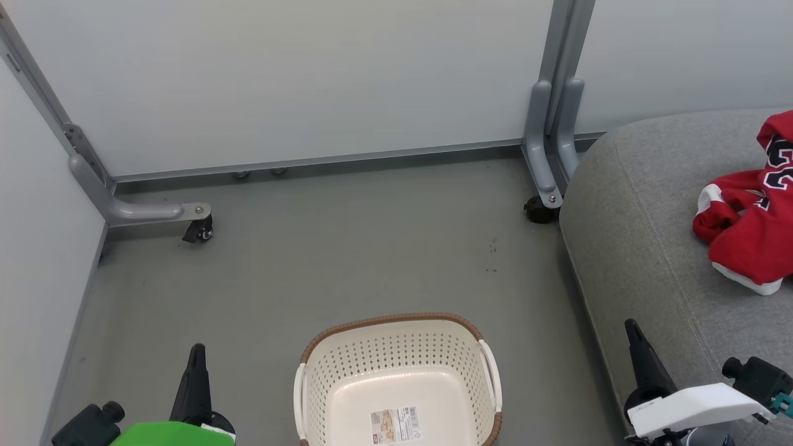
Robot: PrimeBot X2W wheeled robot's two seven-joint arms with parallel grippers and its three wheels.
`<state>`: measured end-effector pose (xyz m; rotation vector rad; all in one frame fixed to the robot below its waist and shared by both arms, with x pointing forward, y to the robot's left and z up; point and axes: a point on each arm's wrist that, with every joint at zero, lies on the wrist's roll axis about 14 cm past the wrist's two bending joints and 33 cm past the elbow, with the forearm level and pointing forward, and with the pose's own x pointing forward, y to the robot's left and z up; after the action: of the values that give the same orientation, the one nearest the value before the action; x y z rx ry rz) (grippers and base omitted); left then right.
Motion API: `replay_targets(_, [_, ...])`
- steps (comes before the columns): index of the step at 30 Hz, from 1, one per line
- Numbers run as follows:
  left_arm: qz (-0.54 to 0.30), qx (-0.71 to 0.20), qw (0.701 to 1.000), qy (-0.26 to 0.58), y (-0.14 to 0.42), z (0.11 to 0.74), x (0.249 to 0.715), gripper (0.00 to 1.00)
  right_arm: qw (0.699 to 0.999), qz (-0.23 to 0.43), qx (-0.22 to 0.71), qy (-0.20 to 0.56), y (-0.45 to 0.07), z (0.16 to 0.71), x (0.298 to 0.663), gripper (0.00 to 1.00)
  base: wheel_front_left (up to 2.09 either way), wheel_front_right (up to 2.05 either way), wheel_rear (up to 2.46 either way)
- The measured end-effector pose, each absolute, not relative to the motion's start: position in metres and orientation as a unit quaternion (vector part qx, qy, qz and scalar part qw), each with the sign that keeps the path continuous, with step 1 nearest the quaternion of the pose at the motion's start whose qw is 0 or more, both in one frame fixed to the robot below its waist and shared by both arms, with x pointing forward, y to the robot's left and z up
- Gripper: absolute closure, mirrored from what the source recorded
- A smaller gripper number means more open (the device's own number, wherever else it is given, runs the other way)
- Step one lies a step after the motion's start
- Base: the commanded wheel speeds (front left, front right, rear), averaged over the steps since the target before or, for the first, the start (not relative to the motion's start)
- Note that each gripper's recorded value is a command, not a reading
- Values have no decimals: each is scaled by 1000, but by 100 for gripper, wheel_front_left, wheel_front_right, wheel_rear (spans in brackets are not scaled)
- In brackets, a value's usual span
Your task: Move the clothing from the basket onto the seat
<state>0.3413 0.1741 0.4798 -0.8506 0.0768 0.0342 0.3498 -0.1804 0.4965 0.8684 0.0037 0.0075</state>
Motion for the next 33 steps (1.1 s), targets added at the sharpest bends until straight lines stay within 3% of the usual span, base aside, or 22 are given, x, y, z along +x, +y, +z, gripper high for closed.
replay_targets(33, [20,-566,823,32,186,487,363,100,821,-8,571,6,-191,500,369,100,0,0,0])
